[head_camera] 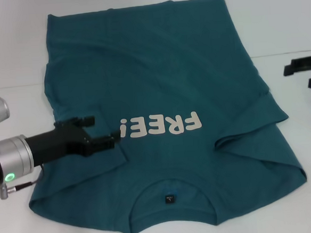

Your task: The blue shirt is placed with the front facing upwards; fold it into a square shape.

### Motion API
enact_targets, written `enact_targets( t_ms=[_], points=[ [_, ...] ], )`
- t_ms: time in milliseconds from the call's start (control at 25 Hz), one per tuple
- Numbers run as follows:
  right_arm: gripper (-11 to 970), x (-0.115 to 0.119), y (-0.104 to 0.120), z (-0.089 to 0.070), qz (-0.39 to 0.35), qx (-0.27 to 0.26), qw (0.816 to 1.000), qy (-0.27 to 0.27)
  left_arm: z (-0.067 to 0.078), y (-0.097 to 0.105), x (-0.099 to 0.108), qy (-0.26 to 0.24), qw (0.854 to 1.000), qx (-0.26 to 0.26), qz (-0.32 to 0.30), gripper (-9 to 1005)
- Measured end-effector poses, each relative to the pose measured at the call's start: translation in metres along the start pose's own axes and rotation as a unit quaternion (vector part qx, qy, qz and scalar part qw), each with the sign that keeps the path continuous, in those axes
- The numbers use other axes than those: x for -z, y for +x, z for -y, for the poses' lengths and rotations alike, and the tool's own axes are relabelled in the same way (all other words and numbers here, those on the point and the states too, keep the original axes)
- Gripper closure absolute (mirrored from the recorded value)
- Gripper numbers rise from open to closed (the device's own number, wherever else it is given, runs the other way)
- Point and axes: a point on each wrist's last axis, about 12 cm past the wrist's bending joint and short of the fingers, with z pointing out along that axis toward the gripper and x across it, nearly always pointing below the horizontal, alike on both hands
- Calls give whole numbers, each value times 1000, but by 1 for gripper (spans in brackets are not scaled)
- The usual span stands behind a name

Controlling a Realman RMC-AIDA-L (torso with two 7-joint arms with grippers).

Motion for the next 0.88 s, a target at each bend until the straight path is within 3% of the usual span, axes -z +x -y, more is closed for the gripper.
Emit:
enact_targets(
  t_ms=[120, 360, 880],
  points=[
    [75, 0, 0, 0, -22, 28, 999, 28, 1, -3, 1, -3, 1000, -19, 13, 91],
    [79, -11, 11, 1, -45, 55, 997, 38, 6, -1, 6, 5, 999, -23, 25, 92],
    [84, -32, 28, 35, 11, 18, 999, 47, 8, 15, 21, 9, 999, -28, 26, 92]
  ],
)
